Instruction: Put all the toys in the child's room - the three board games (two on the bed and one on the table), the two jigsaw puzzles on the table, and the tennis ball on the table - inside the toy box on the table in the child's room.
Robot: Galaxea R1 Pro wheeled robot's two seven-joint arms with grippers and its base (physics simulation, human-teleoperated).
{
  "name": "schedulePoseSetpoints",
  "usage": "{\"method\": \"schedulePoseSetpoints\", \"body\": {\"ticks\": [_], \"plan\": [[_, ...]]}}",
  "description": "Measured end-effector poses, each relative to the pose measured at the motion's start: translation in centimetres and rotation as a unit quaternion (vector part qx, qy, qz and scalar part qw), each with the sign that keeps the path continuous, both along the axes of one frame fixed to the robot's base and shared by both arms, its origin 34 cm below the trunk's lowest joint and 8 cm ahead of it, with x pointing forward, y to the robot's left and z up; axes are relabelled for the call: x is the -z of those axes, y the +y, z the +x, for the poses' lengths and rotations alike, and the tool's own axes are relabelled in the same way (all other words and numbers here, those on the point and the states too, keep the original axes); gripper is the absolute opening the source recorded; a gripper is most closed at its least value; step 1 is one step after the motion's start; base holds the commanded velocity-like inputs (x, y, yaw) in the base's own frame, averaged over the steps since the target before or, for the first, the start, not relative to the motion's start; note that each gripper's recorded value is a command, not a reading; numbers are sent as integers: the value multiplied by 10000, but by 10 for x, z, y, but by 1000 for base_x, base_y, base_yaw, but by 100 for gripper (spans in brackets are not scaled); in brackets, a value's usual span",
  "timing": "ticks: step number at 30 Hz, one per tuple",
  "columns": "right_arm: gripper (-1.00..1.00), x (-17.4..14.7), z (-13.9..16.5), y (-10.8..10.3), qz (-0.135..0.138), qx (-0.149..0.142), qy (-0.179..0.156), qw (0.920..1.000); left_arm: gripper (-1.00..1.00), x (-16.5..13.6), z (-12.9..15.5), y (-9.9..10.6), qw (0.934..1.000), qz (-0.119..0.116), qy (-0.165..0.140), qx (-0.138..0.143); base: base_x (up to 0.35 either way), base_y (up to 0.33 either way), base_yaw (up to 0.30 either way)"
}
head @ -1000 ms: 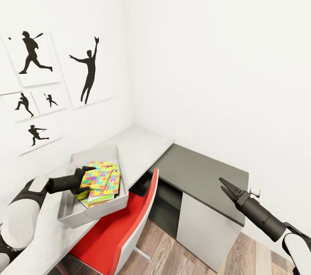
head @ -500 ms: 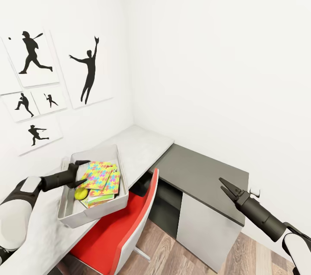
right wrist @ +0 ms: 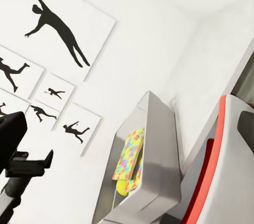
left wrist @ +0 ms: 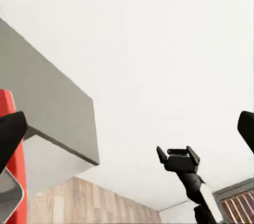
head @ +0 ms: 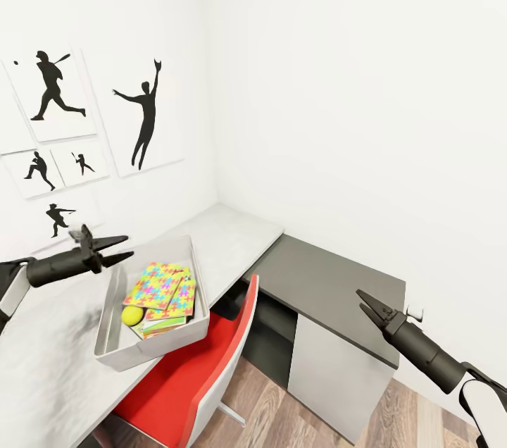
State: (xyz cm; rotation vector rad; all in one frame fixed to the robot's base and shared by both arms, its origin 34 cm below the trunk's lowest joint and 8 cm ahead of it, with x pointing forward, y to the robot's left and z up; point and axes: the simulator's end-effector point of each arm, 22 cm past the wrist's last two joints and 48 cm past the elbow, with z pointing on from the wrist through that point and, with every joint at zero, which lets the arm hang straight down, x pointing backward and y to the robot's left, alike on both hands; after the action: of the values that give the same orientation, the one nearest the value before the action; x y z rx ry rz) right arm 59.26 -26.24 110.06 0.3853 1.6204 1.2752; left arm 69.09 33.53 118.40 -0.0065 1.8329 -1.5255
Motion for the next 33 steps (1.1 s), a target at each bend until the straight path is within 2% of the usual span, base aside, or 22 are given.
{"method": "schedulePoseSetpoints", "body": {"ticks": [3,6,16,24,33], "plan": [[100,0,0,0,-2,0,5,10000,100,-15,-14,-1,9988,17,-419,239,0,0,0],[100,0,0,0,0,-1,7,10000,100,-21,-22,-1,9977,-20,-577,367,0,0,0],[100,-5,-3,0,-2,2,14,10000,100,-28,-35,-7,9965,-143,-611,558,0,0,0],[100,-7,-5,0,-10,3,18,10000,100,-14,-40,-24,9957,72,-407,832,-19,0,0],[100,-7,-5,0,-5,3,7,10000,100,-24,-44,-34,9929,219,-600,1000,-174,0,0]]}}
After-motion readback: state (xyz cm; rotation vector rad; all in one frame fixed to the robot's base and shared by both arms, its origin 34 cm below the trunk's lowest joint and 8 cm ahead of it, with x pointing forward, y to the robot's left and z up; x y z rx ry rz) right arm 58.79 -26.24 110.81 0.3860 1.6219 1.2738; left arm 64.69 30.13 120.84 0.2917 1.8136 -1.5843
